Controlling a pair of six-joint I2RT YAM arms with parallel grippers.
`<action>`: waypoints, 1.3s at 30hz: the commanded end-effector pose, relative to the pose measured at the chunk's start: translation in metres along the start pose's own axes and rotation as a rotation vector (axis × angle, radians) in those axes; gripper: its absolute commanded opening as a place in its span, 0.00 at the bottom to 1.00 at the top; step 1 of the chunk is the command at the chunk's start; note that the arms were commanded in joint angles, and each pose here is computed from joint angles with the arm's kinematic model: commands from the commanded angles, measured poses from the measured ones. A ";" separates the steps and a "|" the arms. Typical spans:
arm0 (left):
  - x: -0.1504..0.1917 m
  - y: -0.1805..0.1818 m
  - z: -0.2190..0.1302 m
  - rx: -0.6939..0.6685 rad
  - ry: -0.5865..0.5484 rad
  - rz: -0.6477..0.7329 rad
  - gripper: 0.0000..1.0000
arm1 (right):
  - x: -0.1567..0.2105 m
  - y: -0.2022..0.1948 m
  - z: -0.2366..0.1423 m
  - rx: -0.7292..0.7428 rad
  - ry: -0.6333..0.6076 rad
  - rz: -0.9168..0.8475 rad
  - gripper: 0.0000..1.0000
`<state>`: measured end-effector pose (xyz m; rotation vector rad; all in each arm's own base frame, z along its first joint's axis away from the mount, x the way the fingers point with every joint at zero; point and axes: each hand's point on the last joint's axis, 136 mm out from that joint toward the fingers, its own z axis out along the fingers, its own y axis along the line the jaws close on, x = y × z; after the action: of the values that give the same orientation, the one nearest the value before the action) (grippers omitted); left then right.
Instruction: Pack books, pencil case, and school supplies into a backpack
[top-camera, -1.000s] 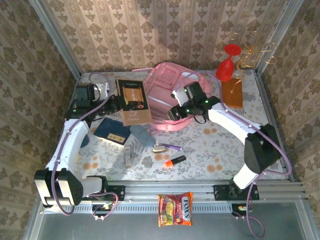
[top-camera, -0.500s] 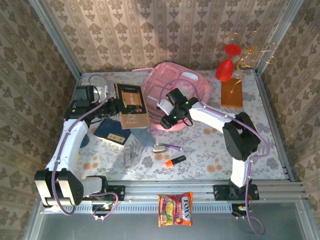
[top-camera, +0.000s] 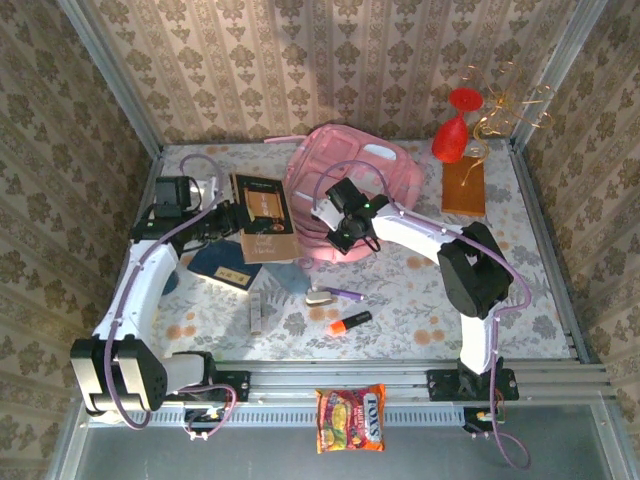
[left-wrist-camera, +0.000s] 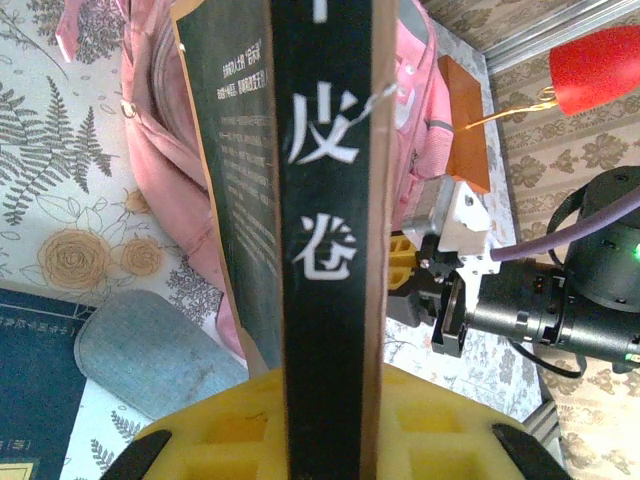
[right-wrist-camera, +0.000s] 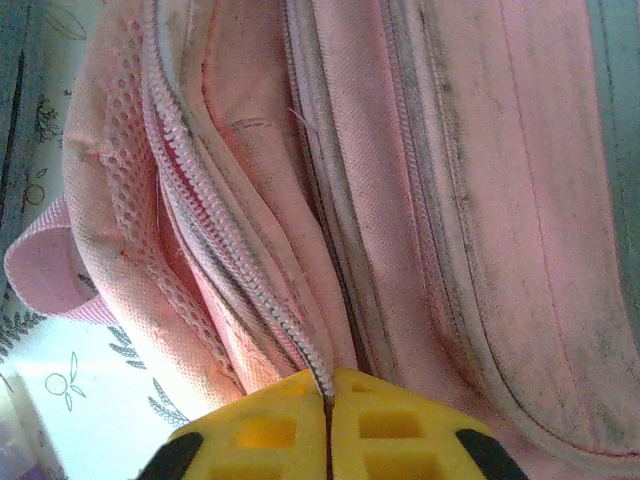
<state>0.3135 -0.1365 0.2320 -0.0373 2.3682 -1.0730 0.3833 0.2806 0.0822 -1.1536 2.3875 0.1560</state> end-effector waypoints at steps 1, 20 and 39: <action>-0.001 -0.014 -0.009 0.050 -0.037 0.023 0.00 | -0.029 -0.006 -0.035 0.034 -0.105 0.028 0.04; 0.080 -0.081 0.057 0.406 0.305 0.004 0.00 | -0.115 -0.063 -0.153 0.152 -0.321 0.292 0.00; -0.023 -0.057 0.143 0.442 0.162 -0.249 0.00 | -0.136 -0.065 -0.181 0.075 -0.469 0.253 0.00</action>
<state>0.3630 -0.2664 0.1743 -0.0776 2.4009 -1.7019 0.4361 0.2744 0.2694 -0.7056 2.2247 0.2956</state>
